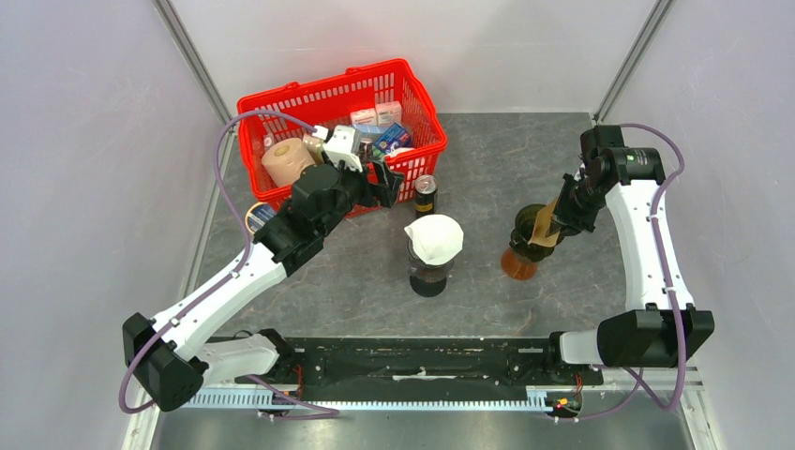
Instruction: Place the coffee filter in the dripper
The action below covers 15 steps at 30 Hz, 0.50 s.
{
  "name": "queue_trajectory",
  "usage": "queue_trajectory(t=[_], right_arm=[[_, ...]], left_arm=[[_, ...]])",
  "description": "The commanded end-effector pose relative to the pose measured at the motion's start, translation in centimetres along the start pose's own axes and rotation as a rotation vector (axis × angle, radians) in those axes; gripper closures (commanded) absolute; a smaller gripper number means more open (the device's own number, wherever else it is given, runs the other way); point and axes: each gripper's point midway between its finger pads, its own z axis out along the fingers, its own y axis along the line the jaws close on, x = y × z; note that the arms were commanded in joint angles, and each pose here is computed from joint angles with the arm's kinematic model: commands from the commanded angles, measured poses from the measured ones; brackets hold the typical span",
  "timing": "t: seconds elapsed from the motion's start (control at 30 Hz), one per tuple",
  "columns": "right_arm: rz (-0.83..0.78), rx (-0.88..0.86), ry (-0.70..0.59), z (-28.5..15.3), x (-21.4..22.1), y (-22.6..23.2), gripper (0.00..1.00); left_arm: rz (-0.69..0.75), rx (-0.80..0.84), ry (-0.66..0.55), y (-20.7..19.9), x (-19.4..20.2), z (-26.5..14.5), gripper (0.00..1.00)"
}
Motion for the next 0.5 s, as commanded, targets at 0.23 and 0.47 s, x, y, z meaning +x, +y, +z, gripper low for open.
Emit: queue_trajectory(t=[0.23,0.47], right_arm=[[-0.010,-0.009,-0.061,-0.9,-0.8,0.1,0.71],[-0.015,-0.016,-0.090,-1.8,-1.0,0.2,0.64]], left_arm=[[-0.041,0.014,-0.041,-0.4,-1.1,0.3,0.11],[-0.042,0.016,-0.042,-0.4,-1.2,0.3,0.11]])
